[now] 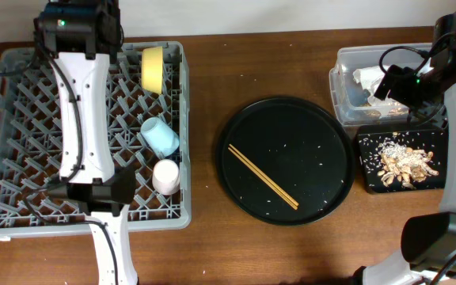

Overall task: Sort waste into correct bins and load items into the dishwasher rack
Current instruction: 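Stand the white plate upright in the rack behind the blue cup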

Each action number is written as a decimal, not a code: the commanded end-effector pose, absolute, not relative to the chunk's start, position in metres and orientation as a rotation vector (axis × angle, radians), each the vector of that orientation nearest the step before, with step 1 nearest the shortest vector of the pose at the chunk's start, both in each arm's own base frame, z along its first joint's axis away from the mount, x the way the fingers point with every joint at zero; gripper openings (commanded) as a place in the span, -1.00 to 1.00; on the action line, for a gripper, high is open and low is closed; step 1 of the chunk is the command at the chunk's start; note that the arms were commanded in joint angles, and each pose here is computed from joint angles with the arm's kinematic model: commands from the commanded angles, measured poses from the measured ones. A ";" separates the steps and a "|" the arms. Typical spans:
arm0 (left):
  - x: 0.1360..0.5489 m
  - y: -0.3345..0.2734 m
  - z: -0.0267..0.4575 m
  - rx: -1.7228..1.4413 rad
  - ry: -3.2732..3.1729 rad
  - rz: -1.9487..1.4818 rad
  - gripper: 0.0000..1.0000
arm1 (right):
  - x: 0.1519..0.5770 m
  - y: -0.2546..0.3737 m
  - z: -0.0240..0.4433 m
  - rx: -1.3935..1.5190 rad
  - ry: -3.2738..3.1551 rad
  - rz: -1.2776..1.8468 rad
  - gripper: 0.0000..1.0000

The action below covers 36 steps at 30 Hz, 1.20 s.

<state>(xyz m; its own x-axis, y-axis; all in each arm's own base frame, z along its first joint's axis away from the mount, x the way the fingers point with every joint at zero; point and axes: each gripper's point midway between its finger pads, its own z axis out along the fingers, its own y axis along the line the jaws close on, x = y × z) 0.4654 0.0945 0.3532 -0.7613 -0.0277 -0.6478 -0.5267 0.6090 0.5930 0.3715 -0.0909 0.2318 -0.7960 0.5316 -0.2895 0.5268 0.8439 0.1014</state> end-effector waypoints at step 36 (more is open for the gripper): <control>0.526 0.054 0.247 -0.217 2.311 1.266 -0.99 | 0.371 -0.091 0.230 0.778 2.727 0.002 0.98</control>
<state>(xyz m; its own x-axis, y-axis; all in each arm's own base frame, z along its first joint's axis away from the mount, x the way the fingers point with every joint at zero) 0.5212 0.0463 0.2647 -0.8347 0.0720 -0.5460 -0.3865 0.6297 0.6739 0.3715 -0.0910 0.2318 -0.8035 0.5190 -0.2915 0.5151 0.8517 0.0965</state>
